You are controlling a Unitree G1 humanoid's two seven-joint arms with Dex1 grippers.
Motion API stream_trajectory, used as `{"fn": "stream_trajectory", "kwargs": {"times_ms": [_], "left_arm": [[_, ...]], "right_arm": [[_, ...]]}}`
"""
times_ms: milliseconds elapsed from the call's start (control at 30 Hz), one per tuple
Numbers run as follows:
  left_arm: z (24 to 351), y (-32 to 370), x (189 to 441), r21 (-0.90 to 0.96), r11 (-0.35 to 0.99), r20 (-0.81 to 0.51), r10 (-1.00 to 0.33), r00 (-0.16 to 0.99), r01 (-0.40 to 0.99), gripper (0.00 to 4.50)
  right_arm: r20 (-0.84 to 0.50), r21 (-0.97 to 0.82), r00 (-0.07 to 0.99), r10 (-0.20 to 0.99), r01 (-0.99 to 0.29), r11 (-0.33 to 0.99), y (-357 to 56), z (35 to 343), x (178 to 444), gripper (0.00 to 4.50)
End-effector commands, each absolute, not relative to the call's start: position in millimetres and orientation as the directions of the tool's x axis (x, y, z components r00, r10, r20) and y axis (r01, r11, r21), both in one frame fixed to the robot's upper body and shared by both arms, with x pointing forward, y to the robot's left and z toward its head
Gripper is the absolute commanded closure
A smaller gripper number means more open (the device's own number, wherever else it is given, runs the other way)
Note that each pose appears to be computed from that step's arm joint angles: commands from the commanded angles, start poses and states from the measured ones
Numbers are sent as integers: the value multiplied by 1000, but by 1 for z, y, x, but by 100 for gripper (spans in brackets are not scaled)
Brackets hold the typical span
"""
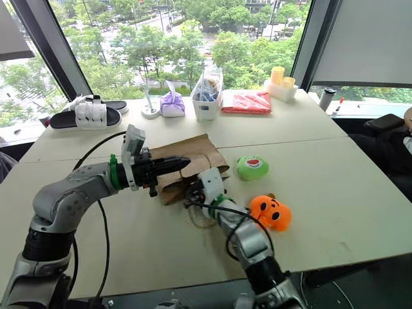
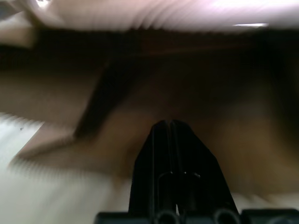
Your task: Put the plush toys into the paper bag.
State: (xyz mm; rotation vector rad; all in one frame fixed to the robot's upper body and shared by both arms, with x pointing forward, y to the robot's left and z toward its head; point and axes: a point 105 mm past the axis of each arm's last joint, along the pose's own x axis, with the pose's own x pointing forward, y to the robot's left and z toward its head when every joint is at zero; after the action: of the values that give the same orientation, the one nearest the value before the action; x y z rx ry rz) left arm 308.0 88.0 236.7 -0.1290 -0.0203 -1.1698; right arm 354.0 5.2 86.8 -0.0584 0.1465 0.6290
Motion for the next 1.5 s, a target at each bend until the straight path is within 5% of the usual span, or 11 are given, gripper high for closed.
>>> {"fn": "stream_trajectory", "kwargs": {"times_ms": [33,367,667,933,1033,1167,1500], "left_arm": [[274,92,299,-65,383,185,-903,388,922,428],[329,114,313,-65,482,336,-814,474,874,428],[248,101,296,-56,441,85,-892,445,896,428],[228,105,288,-3,405,-5,-914,405,914,428],[225,106,287,43,398,-34,-916,399,916,347],[222,102,287,89,379,-41,-922,384,921,147],[211,82,290,154,341,-48,-935,352,927,147]], "right_arm": [[-143,-84,835,531,-545,834,9,87,366,450],[-158,-132,822,547,-566,814,2,81,370,450],[-160,-130,822,546,-566,814,-7,80,366,450],[-162,-139,810,563,-584,800,-4,80,362,450],[-166,-138,807,566,-587,797,-4,80,361,450],[-167,-141,803,571,-593,793,-3,80,361,450],[-169,-142,800,575,-597,789,-2,80,359,450]]}}
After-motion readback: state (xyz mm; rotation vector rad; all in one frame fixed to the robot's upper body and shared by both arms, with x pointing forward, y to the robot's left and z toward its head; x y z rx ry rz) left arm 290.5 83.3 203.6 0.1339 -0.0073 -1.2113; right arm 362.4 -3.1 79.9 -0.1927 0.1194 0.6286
